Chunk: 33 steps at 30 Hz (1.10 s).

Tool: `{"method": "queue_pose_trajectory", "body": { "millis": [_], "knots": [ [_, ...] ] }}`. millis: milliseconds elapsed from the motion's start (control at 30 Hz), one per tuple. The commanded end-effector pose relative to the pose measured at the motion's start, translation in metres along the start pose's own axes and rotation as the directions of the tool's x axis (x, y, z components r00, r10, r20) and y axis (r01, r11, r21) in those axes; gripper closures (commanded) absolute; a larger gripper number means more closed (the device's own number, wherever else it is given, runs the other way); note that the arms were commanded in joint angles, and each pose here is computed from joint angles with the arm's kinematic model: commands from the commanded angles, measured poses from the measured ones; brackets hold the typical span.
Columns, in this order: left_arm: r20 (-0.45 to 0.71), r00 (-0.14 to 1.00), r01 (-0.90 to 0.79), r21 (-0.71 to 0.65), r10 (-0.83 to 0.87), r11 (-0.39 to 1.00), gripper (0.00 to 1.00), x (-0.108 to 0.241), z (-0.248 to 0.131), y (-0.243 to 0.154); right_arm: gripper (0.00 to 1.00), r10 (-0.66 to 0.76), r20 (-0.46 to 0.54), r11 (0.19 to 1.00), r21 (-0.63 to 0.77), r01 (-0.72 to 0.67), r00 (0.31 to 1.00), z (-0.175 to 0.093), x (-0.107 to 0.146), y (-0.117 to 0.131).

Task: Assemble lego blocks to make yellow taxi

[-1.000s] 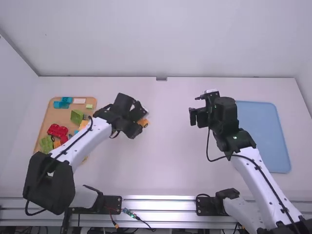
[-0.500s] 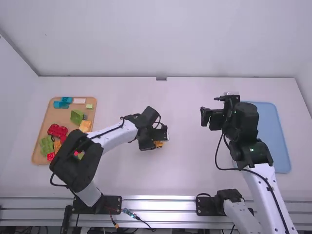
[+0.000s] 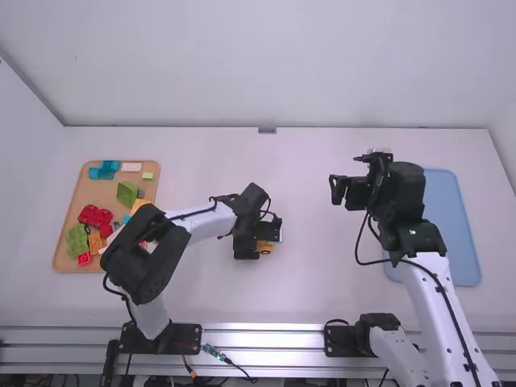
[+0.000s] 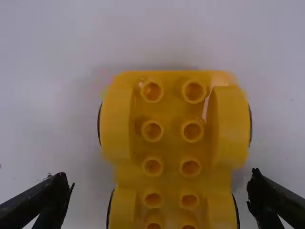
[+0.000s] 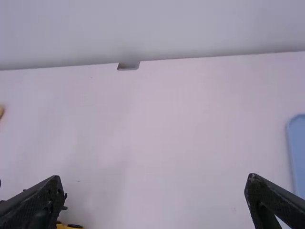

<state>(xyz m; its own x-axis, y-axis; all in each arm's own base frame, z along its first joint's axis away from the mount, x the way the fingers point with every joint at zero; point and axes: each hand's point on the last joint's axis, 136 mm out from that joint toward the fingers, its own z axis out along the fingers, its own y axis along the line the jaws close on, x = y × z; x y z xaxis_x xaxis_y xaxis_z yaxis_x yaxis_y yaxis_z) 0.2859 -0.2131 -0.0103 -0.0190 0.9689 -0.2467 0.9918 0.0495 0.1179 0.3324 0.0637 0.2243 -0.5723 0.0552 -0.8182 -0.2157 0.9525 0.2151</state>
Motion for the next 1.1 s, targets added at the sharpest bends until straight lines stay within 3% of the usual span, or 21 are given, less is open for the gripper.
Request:
{"method": "queue_pose_trajectory", "body": {
  "millis": [0, 167, 400, 667, 800, 867, 933, 1000, 1067],
  "knots": [
    [-0.015, 1.0, 0.006, 0.028, -0.006, 1.0, 0.01, 0.006, 0.007, -0.009, 0.0, -0.032, 0.034, 0.999, -0.024, 0.032, 0.999, -0.004, -0.014, 0.009],
    [-0.012, 1.0, 0.018, 0.026, -0.018, 0.999, 0.01, 0.003, -0.008, -0.004, 0.0, -0.069, 0.041, 0.997, -0.042, 0.071, 0.997, -0.005, -0.015, 0.017],
    [-0.009, 1.0, -0.028, -0.012, 0.028, 1.0, 0.01, -0.003, -0.072, 0.013, 0.0, -0.07, 0.051, 0.996, -0.043, 0.072, 0.996, -0.005, -0.017, 0.018],
    [0.146, 0.972, 0.214, -0.236, -0.183, 0.948, 0.01, 0.033, -0.159, 0.075, 0.0, -0.076, 0.051, 0.996, -0.046, 0.078, 0.996, -0.005, -0.017, 0.019],
    [0.307, 0.839, 0.537, -0.338, -0.449, 0.773, 0.01, 0.084, -0.202, 0.12, 0.0, -0.084, 0.057, 0.994, -0.058, 0.088, 0.995, -0.004, -0.018, 0.024],
    [0.384, 0.705, 0.709, -0.377, -0.596, 0.596, 0.01, 0.125, -0.218, 0.144, 0.01, -0.093, 0.063, 0.993, -0.069, 0.098, 0.994, -0.004, -0.019, 0.028],
    [0.43, 0.604, 0.794, -0.389, -0.671, 0.466, 0.01, 0.153, -0.227, 0.154, 0.0, -0.107, 0.068, 0.99, -0.079, 0.113, 0.992, -0.004, -0.02, 0.033],
    [0.485, 0.433, 0.887, -0.377, -0.759, 0.266, 0.01, 0.197, -0.233, 0.161, 0.0, -0.12, 0.085, 0.987, -0.097, 0.128, 0.989, -0.003, -0.023, 0.041],
    [0.49, 0.377, 0.908, -0.361, -0.786, 0.211, 0.01, 0.213, -0.231, 0.16, 0.0, -0.129, 0.093, 0.985, -0.101, 0.138, 0.987, -0.004, -0.024, 0.044]
  ]
}}
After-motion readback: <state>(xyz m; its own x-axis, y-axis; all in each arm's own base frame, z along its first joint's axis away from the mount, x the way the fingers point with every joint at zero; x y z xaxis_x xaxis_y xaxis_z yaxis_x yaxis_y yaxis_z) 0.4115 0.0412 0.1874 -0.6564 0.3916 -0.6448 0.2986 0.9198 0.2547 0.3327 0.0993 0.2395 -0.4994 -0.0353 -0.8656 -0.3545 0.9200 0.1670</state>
